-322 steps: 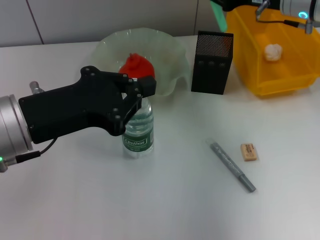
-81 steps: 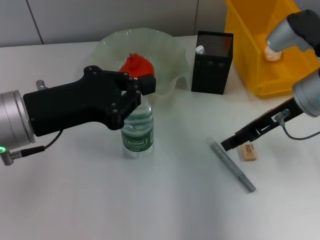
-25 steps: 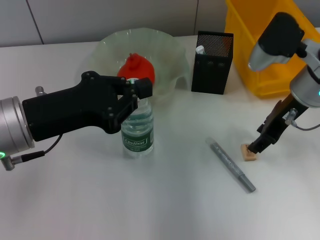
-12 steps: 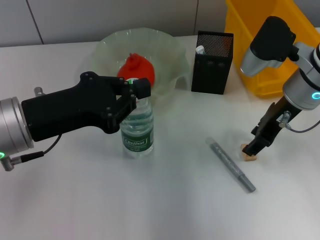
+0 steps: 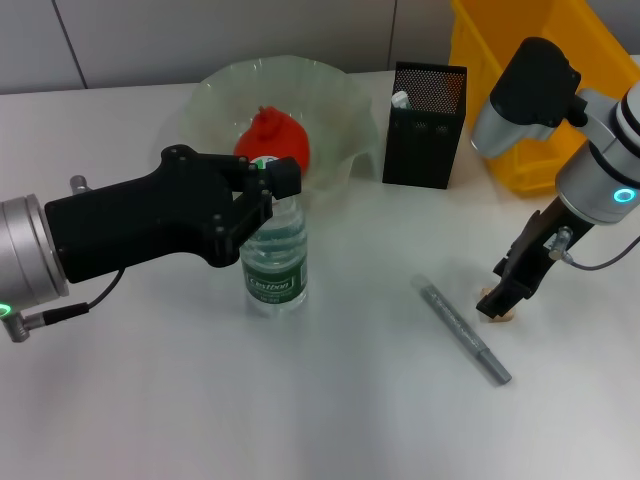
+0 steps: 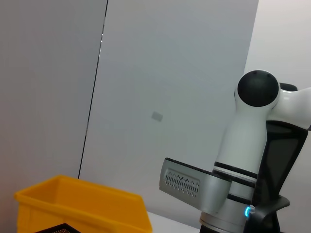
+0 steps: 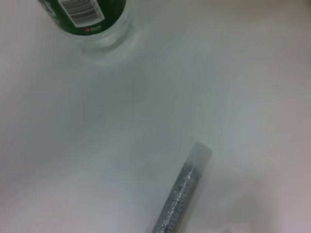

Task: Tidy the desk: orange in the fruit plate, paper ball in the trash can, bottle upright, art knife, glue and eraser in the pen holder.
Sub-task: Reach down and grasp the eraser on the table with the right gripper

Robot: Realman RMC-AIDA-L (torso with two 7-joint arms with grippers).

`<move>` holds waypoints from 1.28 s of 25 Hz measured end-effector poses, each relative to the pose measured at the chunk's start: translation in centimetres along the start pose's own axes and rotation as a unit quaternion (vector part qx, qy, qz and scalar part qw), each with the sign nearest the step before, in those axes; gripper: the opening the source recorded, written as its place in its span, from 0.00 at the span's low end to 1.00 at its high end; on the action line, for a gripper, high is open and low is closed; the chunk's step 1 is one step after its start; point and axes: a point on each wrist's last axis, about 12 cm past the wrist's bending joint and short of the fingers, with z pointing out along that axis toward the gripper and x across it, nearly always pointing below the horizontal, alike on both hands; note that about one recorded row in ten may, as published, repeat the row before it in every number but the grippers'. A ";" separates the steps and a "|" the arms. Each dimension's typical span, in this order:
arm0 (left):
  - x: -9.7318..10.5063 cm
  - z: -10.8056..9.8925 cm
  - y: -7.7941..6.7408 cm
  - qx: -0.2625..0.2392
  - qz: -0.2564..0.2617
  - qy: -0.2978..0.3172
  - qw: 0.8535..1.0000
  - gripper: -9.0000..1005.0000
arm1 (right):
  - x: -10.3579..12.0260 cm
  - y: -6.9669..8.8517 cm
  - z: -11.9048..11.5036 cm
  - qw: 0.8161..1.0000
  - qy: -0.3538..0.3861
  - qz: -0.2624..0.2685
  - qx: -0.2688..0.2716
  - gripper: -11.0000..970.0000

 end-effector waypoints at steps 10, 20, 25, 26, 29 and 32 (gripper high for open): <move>0.1 -0.1 0.0 -0.003 -0.001 -0.001 1.000 0.01 | 0.0 0.1 0.3 1.000 0.005 0.004 -0.006 0.63; 0.1 -0.2 0.0 -0.003 -0.001 -0.001 1.000 0.01 | 0.0 0.1 0.3 1.000 0.006 0.010 -0.007 0.63; 0.1 -0.2 0.0 -0.004 -0.002 -0.001 1.000 0.01 | 0.3 0.1 0.7 1.000 0.012 0.016 -0.013 0.63; 0.1 -0.2 0.0 -0.004 -0.002 -0.001 1.000 0.01 | 0.3 0.1 0.8 1.000 0.013 0.017 -0.014 0.63; 0.1 -0.2 0.0 -0.004 -0.002 -0.001 1.000 0.01 | 0.3 0.1 0.8 1.000 0.012 0.019 -0.014 0.63; 0.1 -0.2 0.0 -0.004 -0.002 -0.001 1.000 0.01 | 0.3 0.1 0.8 1.000 0.012 0.020 -0.014 0.63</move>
